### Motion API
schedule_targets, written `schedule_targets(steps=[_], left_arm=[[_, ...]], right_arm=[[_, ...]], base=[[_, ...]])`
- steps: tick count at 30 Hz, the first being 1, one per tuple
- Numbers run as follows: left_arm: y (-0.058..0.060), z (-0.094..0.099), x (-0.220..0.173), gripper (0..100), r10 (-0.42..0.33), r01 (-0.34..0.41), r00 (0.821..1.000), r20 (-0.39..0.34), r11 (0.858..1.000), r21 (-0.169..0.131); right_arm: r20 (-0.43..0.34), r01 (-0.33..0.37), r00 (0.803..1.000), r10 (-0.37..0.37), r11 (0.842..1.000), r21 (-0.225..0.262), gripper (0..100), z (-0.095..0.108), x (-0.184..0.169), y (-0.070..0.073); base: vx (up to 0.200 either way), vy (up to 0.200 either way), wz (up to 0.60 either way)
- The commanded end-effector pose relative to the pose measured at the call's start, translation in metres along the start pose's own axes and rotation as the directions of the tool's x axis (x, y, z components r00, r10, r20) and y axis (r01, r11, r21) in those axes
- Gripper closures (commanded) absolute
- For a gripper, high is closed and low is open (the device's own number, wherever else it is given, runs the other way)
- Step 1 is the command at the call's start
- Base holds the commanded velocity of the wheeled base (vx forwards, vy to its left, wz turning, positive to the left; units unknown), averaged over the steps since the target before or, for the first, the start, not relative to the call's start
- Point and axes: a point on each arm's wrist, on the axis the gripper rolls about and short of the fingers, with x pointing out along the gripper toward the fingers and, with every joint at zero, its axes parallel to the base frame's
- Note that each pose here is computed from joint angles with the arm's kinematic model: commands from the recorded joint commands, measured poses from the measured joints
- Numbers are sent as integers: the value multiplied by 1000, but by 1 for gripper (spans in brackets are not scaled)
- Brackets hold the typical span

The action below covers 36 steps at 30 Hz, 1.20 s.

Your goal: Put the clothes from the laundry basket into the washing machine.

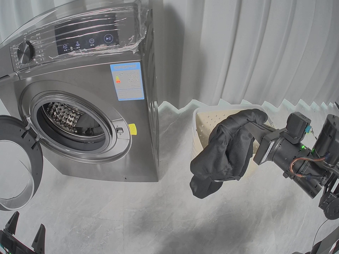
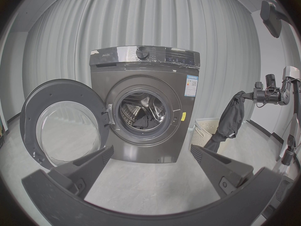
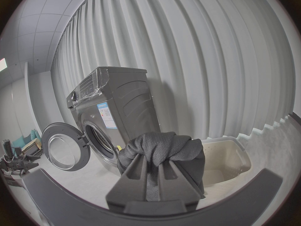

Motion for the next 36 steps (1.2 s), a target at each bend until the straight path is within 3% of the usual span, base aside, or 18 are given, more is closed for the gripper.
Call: schedule_targets(steps=[1, 7, 16, 25, 36], left_arm=[[0, -4, 0, 0, 1, -1, 1000, 2, 1000, 0], [0, -4, 0, 0, 1, -1, 1000, 2, 1000, 0], [0, -4, 0, 0, 1, -1, 1000, 2, 1000, 0], [0, -4, 0, 0, 1, -1, 1000, 2, 1000, 0], [0, -4, 0, 0, 1, -1, 1000, 2, 1000, 0]], right_arm=[[-3, -6, 1000, 6, 1000, 0, 100, -1, 0, 2], [0, -11, 1000, 11, 1000, 1, 100, 0, 0, 2], [-1, -15, 1000, 15, 1000, 6, 100, 0, 0, 3], [-2, -15, 1000, 15, 1000, 5, 100, -1, 0, 3], [-4, -16, 1000, 17, 1000, 14, 100, -1, 0, 3]], base=[[0, 200, 0], [0, 200, 0], [0, 0, 0], [-200, 0, 0], [0, 36, 0]])
